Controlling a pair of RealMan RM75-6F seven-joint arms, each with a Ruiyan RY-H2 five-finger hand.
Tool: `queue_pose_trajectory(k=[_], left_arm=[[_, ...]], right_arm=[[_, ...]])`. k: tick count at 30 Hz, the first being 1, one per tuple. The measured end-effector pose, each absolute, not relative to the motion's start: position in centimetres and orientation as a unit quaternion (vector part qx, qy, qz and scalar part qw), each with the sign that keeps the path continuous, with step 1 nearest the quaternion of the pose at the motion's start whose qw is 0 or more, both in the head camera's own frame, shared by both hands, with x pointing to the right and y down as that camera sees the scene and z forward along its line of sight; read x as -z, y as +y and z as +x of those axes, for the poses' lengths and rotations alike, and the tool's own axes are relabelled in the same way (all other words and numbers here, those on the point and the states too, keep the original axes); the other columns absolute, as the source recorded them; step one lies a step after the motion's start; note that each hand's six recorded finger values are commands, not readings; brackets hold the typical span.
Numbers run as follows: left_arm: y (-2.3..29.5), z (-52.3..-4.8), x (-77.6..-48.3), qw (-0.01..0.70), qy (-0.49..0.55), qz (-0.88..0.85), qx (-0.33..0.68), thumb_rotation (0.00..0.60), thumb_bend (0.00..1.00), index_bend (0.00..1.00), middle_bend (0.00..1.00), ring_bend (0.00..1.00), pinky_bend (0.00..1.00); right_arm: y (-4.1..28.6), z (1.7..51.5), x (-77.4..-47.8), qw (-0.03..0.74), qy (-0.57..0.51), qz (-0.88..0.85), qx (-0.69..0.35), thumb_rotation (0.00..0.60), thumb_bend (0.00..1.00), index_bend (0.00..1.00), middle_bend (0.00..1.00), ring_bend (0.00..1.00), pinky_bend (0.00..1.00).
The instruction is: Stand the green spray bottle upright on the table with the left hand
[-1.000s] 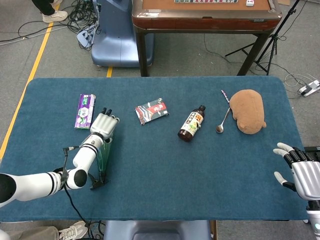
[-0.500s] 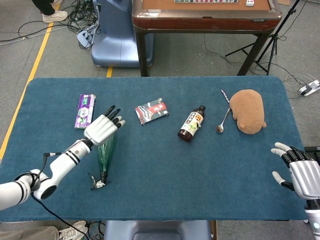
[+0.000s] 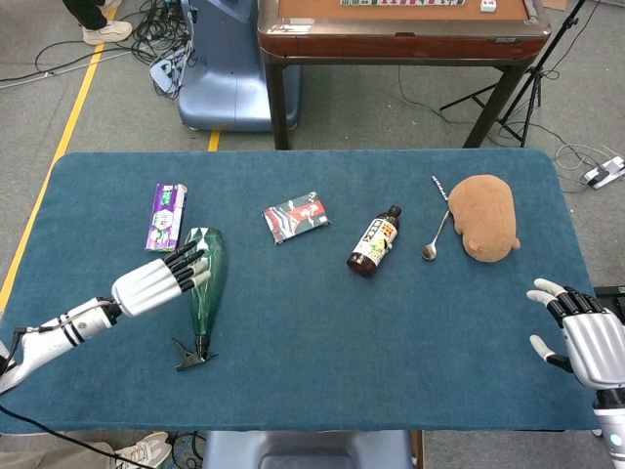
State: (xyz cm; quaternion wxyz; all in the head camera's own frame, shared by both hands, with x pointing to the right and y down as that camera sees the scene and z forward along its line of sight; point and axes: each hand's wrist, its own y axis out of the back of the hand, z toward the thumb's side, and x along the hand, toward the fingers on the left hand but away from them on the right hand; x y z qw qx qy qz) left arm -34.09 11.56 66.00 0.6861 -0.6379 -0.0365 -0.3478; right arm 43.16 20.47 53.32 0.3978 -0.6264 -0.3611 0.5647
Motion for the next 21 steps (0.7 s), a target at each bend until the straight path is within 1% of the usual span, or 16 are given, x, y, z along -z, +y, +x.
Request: queue_pose_trajectory(k=[10, 21], left_arm=[[14.1, -35.2, -67.9, 0.695, -0.075, -0.64, 0.319, 0.6, 0.25, 0.13, 0.15, 0.0, 0.0], [16.3, -33.3, -69.9, 0.691, -0.09, -0.664, 0.272, 0.6, 0.25, 0.12, 0.14, 0.0, 0.0]], right_arm=[[20.5, 43.1, -53.1, 0.4, -0.36, -0.624, -0.566, 0.6, 0.21, 0.3, 0.23, 0.21, 0.31], [20.6, 43.1, -52.8, 0.4, -0.359, -0.621, -0.57, 0.6, 0.21, 0.3, 0.23, 0.21, 0.31]])
